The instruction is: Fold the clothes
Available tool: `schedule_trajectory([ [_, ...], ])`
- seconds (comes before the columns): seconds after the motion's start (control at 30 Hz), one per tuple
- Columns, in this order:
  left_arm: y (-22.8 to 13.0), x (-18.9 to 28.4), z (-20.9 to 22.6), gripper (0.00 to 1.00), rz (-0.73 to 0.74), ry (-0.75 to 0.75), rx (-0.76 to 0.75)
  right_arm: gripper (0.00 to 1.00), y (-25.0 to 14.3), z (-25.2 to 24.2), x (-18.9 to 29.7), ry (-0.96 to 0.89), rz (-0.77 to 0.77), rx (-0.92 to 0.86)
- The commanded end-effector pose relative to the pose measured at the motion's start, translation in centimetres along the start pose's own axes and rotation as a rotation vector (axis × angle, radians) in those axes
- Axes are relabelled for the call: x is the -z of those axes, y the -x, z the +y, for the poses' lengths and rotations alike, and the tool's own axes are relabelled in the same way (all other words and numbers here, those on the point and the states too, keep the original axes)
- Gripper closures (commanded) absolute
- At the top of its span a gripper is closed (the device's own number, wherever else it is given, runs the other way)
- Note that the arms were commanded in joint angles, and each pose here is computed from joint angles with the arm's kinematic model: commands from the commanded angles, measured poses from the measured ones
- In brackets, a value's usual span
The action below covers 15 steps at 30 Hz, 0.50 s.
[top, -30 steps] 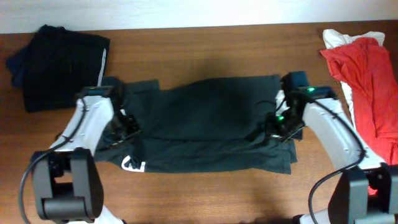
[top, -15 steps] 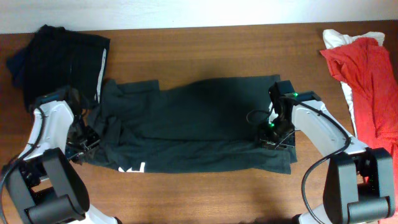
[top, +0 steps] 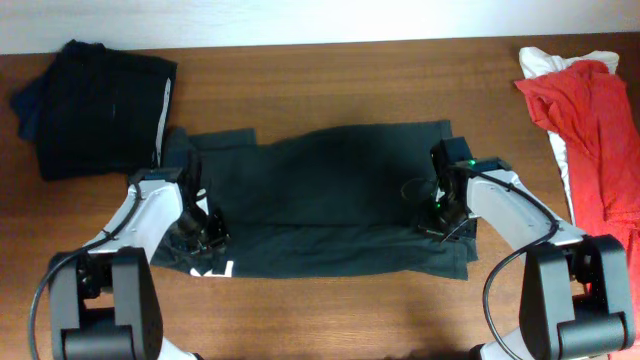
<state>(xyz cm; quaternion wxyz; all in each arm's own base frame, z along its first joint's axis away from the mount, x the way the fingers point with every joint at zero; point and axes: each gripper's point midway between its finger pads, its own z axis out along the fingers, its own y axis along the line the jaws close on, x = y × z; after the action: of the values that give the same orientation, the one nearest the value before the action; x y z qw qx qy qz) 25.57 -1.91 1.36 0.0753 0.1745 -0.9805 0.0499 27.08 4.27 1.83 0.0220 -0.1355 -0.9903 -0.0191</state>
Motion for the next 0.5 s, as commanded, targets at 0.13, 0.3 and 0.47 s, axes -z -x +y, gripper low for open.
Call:
schedule_trajectory([
  [0.13,0.5,-2.5,3.7,0.74,-0.048,0.039,0.15,0.91,-0.3,-3.7,-1.8,-0.06,0.0,-0.116],
  [0.3,0.0,-2.6,6.7,0.79,-0.021,0.073,0.269,0.96,-1.3,-5.1,-3.0,-0.015,0.044,-0.194],
  [0.47,-2.5,-1.7,8.3,0.85,0.049,0.144,0.381,0.96,-3.1,-6.3,-2.7,-0.029,0.123,-0.33],
])
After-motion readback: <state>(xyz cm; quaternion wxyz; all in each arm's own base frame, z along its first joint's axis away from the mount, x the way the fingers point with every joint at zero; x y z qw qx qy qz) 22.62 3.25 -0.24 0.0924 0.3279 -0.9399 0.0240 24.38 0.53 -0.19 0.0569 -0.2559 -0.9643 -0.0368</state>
